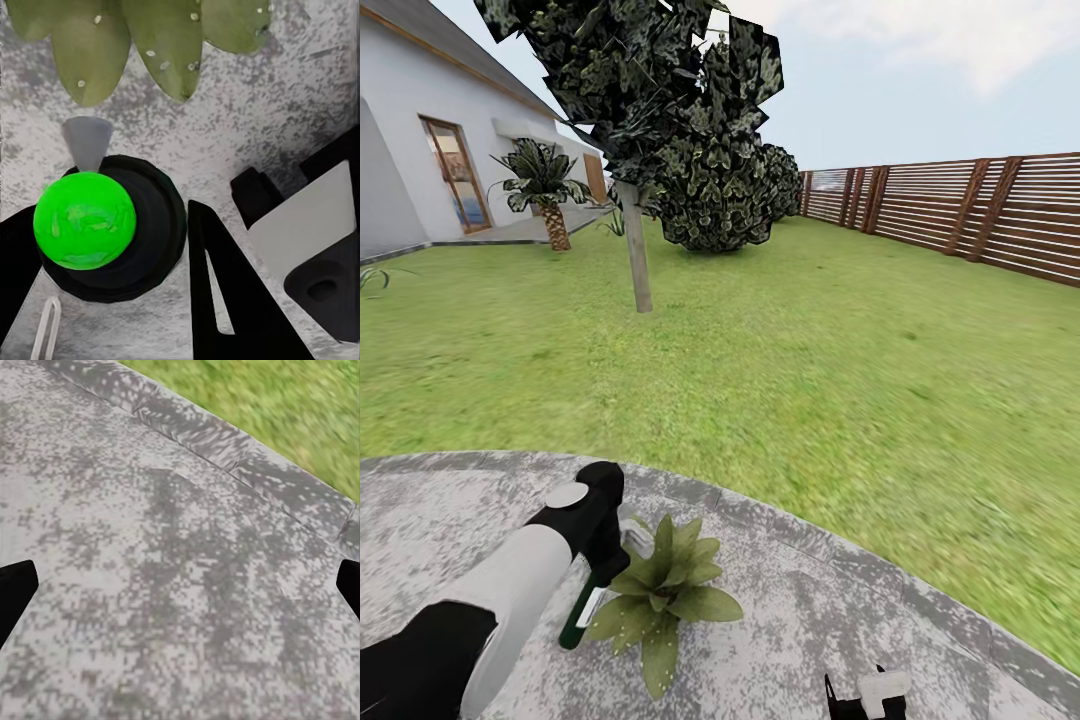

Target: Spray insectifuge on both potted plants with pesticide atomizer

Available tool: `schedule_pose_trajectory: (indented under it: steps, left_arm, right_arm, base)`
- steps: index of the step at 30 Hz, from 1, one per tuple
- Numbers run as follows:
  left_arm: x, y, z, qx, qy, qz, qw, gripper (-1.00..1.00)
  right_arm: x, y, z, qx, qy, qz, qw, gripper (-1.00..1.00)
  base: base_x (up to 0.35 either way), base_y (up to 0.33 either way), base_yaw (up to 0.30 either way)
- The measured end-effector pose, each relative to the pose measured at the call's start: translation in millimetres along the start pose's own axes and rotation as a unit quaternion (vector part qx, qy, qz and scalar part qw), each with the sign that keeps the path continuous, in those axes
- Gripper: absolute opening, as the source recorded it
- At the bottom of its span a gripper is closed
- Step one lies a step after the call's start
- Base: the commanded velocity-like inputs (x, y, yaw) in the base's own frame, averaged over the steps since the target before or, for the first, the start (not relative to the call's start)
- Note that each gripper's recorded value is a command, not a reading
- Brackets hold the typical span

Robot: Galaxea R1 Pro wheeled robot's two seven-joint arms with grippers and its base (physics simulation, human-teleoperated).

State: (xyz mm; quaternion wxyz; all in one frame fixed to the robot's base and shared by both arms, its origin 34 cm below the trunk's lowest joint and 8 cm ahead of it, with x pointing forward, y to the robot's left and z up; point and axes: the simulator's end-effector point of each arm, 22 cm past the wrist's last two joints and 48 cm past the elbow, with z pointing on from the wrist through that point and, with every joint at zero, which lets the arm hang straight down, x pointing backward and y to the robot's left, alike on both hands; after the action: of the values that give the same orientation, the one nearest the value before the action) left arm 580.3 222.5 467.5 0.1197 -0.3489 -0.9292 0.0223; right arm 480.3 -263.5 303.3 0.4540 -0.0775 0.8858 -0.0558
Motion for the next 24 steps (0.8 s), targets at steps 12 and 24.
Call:
schedule_pose_trajectory:
  steps: [12,24]
  left_arm:
    - [-16.7,-16.4,-5.3,0.002,-0.010,0.016,0.9998,-1.00]
    - [-15.2,-15.0,-6.5,0.001,-0.011,0.013,0.9999,-1.00]
  right_arm:
    - [-0.9,2.5,0.2,-0.001,-0.001,0.001,1.0000,1.00]
    - [-2.1,3.8,-0.2,-0.002,-0.002,0.002,1.0000,1.00]
  base:
    - [0.000,0.000,-0.003]
    - [0.059,0.000,-0.188]
